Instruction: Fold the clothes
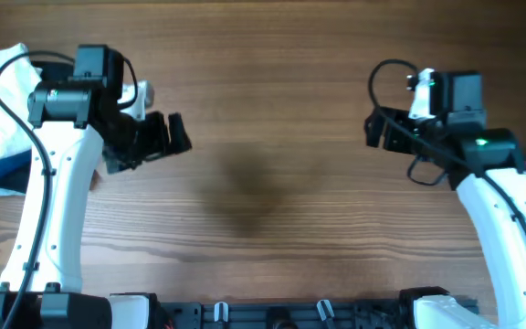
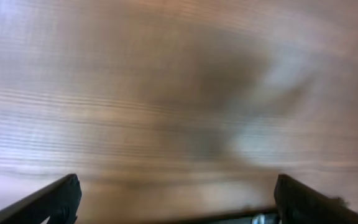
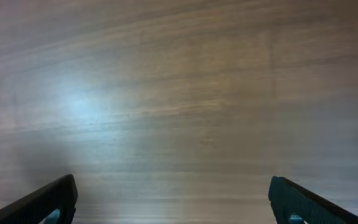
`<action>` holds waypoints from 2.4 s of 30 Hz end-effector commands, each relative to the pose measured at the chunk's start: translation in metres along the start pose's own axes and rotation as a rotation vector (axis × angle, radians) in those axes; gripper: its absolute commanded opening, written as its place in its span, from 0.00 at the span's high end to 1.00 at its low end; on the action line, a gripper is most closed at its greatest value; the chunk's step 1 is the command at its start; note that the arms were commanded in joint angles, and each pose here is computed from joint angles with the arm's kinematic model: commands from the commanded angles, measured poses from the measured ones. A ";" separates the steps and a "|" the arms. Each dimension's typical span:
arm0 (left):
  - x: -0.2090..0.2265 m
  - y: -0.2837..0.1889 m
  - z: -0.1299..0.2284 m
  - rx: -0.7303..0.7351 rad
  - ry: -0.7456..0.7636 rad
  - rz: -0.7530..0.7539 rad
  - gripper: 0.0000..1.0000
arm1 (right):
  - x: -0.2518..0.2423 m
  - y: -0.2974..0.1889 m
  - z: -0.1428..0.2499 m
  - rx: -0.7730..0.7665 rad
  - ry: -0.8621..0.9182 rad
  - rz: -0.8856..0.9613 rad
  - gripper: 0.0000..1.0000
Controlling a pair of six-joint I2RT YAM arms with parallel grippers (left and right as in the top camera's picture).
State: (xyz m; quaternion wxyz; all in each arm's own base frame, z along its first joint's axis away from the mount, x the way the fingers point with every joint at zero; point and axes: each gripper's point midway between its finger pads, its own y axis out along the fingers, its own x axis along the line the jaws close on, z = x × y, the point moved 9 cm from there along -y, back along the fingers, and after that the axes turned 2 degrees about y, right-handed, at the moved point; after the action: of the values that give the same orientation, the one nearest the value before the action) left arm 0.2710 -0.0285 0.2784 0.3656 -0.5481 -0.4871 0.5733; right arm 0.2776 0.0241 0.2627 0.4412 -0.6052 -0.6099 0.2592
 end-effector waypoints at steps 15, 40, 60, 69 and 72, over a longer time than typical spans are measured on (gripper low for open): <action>0.011 -0.068 0.098 -0.693 0.122 0.017 0.00 | -0.021 -0.094 0.060 -0.504 0.010 -0.068 0.00; 0.043 -0.039 0.119 -0.880 0.061 -0.176 0.00 | -0.034 -0.056 0.080 -0.364 0.005 0.017 0.00; 0.043 -0.039 0.119 -0.880 0.061 -0.176 0.00 | -0.043 -0.079 0.145 -0.679 -0.036 -0.071 0.00; 0.043 -0.039 0.119 -0.880 0.061 -0.176 0.00 | -0.041 -0.047 0.139 -0.936 -0.107 -0.154 0.00; 0.043 -0.039 0.119 -0.880 0.061 -0.176 0.00 | -0.039 -0.031 0.135 -1.011 -0.124 -0.186 0.00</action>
State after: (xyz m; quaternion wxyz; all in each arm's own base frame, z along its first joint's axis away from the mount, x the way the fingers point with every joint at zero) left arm 0.1427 0.0036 0.2968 0.1589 -0.6294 -0.7141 0.2622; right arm 0.1353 0.0099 0.2308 0.0949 -0.6697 -0.7330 -0.0723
